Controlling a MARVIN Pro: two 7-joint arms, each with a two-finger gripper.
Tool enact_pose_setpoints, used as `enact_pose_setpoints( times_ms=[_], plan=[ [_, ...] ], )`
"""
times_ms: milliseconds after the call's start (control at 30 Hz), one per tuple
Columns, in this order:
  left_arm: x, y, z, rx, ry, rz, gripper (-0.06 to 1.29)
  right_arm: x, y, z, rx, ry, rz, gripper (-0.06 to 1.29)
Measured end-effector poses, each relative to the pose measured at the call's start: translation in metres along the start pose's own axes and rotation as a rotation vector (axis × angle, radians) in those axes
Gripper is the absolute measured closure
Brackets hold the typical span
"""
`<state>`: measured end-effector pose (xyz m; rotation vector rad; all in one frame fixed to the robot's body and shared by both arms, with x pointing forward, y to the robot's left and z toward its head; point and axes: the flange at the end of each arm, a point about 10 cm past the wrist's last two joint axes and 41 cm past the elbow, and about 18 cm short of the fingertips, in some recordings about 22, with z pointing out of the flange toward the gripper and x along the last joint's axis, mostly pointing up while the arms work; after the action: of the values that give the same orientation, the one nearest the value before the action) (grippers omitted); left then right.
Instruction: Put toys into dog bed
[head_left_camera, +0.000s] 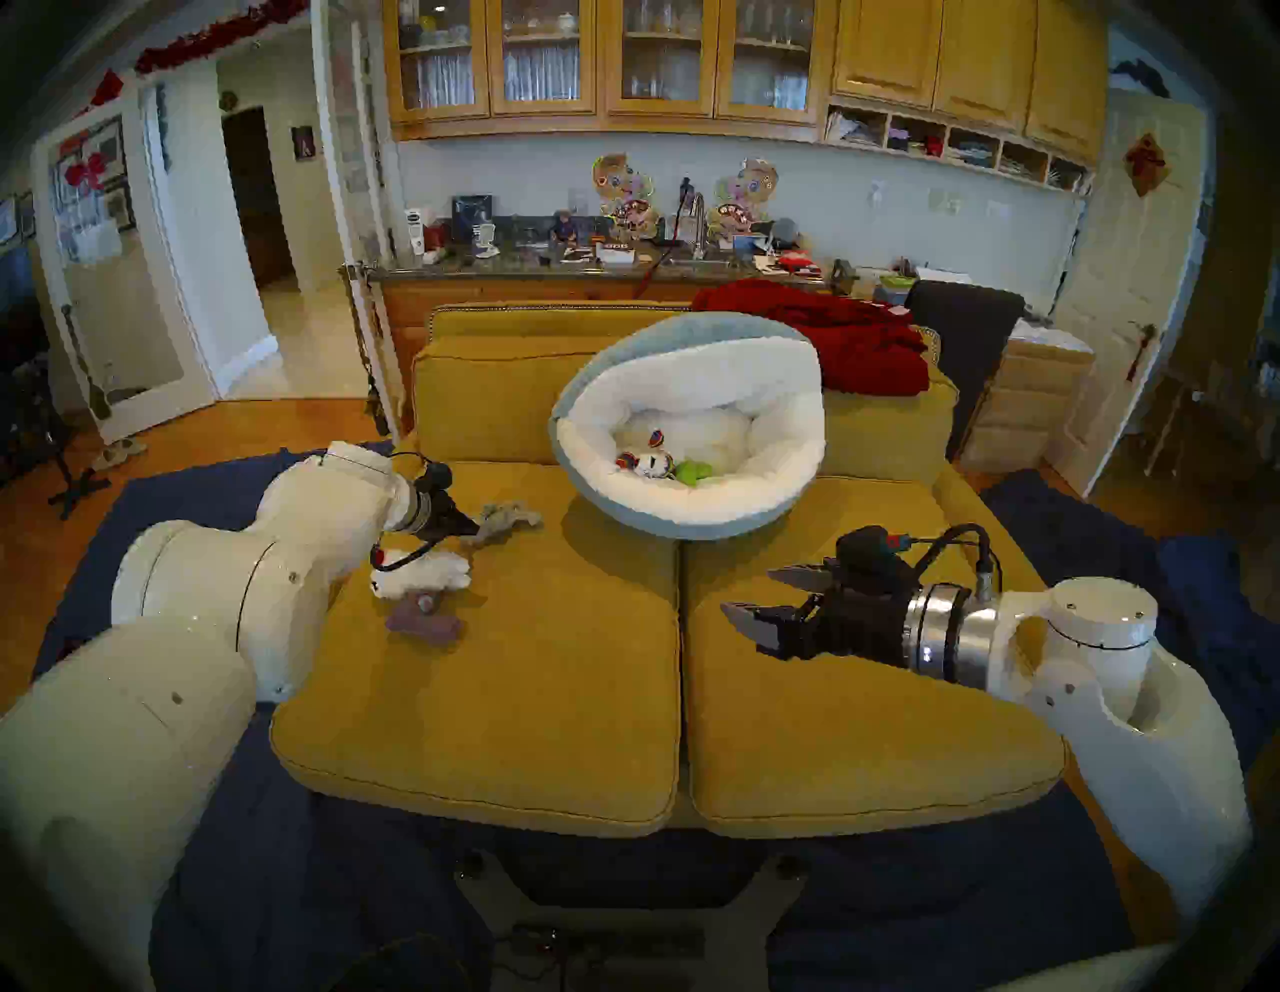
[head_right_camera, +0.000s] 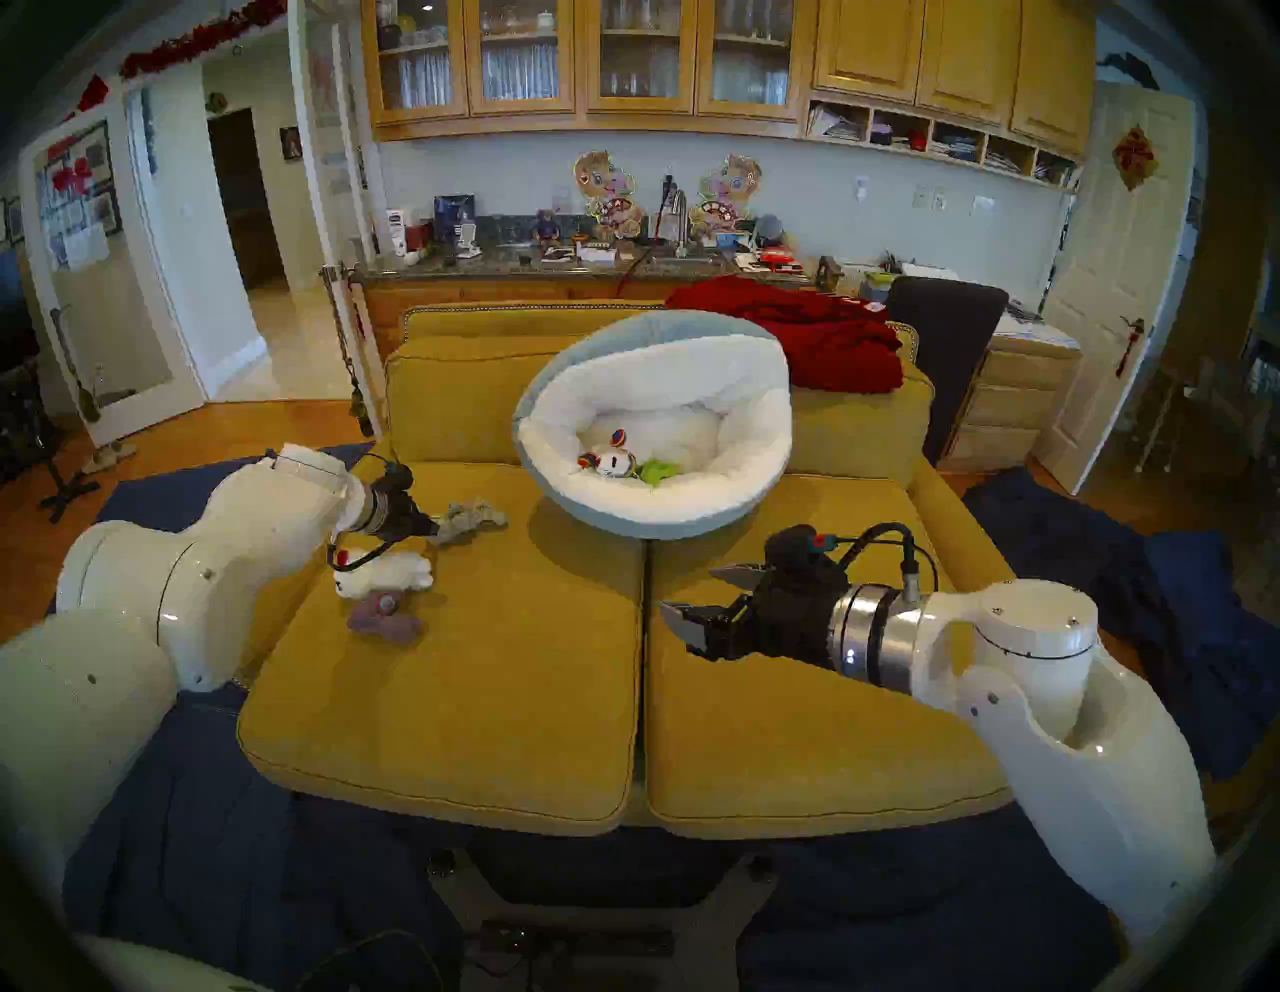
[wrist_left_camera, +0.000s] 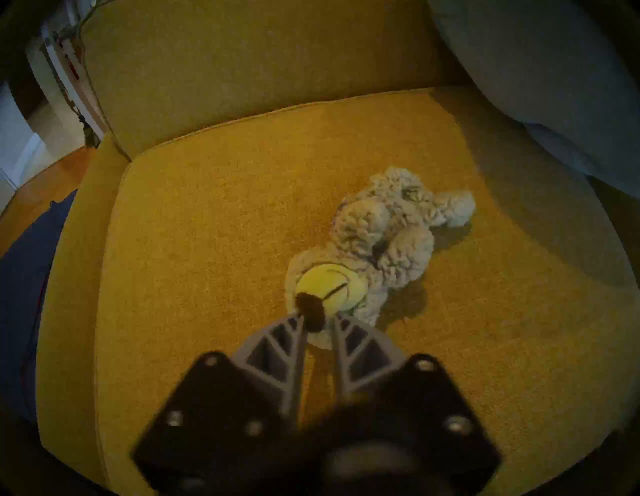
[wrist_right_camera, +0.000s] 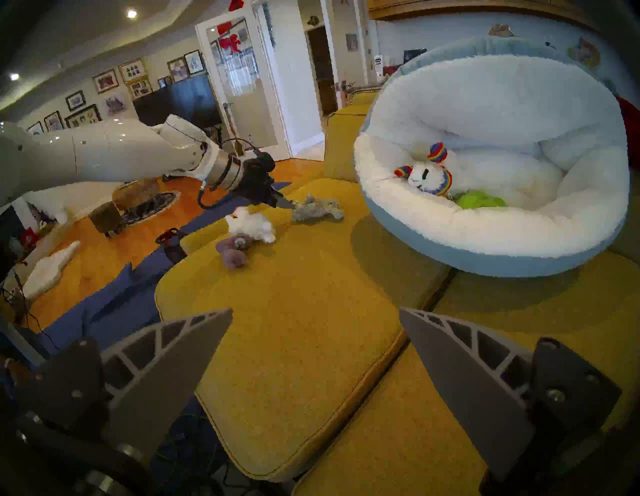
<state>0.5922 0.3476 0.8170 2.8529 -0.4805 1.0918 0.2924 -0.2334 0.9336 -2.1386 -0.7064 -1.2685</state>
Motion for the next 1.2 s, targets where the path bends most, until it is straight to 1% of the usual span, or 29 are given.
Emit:
enact_pose_setpoints(
  times_ms=[167,267,333,433,467,500,533,667,700,900,933,1100,1167,1200],
  plan=[
    [0.000,0.000,0.000,-0.002,0.007,-0.003,1.25,0.000,0.000,0.000,0.000,0.000,0.000,-0.03],
    [0.003,0.001,-0.001,-0.018,0.015,-0.006,1.25,0.000,0.000,0.000,0.000,0.000,0.000,-0.03],
    [0.007,0.004,-0.002,-0.038,0.027,-0.005,1.25,0.000,0.000,0.000,0.000,0.000,0.000,-0.03],
    [0.018,0.009,-0.004,-0.081,0.057,0.001,1.25,0.000,0.000,0.000,0.000,0.000,0.000,-0.03],
    [0.023,0.011,-0.006,-0.098,0.071,0.007,1.25,0.000,0.000,0.000,0.000,0.000,0.000,-0.03],
    [0.036,0.016,-0.010,-0.141,0.106,0.026,1.25,0.000,0.000,0.000,0.000,0.000,0.000,-0.03],
    [0.039,0.018,-0.011,-0.150,0.114,0.031,1.25,0.000,0.000,0.000,0.000,0.000,0.000,-0.03],
    [0.067,0.029,-0.022,-0.229,0.186,0.083,1.25,0.000,0.000,0.000,0.000,0.000,0.000,-0.03],
    [0.071,0.030,-0.024,-0.240,0.198,0.092,1.25,0.000,0.000,0.000,0.000,0.000,0.000,-0.03],
    [0.112,0.042,-0.046,-0.318,0.300,0.179,1.25,-0.001,0.000,0.000,0.000,-0.002,0.002,-0.03],
    [0.116,0.043,-0.048,-0.324,0.309,0.188,1.25,-0.001,0.000,0.000,0.000,-0.002,0.002,-0.03],
    [0.149,0.051,-0.072,-0.376,0.392,0.268,1.25,-0.001,0.001,0.000,0.000,-0.003,0.003,-0.03],
    [0.158,0.053,-0.080,-0.391,0.416,0.292,1.25,-0.001,0.001,0.000,0.000,-0.003,0.004,-0.03],
    [0.166,0.055,-0.086,-0.404,0.434,0.313,1.25,-0.002,0.001,0.000,0.000,-0.003,0.004,-0.03]
  ],
)
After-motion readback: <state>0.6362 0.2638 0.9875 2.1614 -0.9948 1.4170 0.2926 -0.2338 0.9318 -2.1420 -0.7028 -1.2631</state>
